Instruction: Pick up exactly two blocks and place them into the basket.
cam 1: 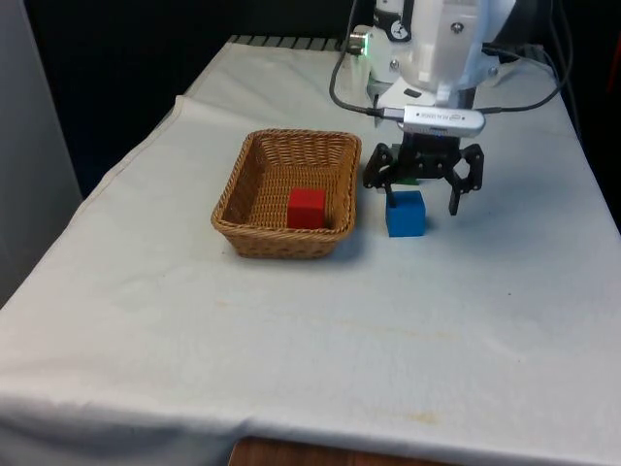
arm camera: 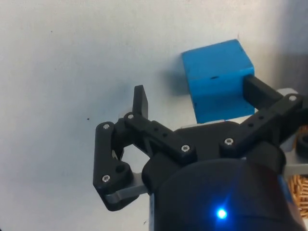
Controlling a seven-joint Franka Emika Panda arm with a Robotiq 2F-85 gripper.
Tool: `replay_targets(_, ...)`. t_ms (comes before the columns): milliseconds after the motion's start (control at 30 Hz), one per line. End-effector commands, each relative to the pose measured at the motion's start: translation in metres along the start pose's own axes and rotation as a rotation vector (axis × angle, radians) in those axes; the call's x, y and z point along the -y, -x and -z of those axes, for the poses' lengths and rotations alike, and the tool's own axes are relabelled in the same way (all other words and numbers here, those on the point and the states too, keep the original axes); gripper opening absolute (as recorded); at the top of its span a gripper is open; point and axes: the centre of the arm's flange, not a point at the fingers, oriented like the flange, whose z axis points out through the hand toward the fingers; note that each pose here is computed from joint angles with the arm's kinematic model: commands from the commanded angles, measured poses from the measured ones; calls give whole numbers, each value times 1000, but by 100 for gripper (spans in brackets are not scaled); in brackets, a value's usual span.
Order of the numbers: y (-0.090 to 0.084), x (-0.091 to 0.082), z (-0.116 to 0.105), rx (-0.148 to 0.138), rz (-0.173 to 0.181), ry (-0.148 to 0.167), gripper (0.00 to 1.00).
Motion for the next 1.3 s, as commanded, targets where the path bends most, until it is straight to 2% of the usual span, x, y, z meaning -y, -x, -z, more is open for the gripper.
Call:
replay_targets(0, 0, 1, -3, -6, 8, -4, 100)
replay_targets(200, -1, 0, -2, -5, 19, -1, 100)
replay_targets(533, 0, -1, 34, -8, 44, -2, 100)
replay_targets(733, 1, 3, 32, -9, 73, -1, 100)
replay_targets(767, 2, 2, 33, -3, 66, -3, 100)
replay_targets(1000, 1, 4, 22, -16, 141, 5, 100)
replay_targets(1067, 1, 3, 22, -19, 157, 6, 100)
replay_targets(1100, 1, 2, 21, -13, 146, 6, 100)
replay_targets(1133, 1, 3, 22, -19, 165, 7, 100)
replay_targets(1267, 1, 2, 21, -20, 196, 8, 100)
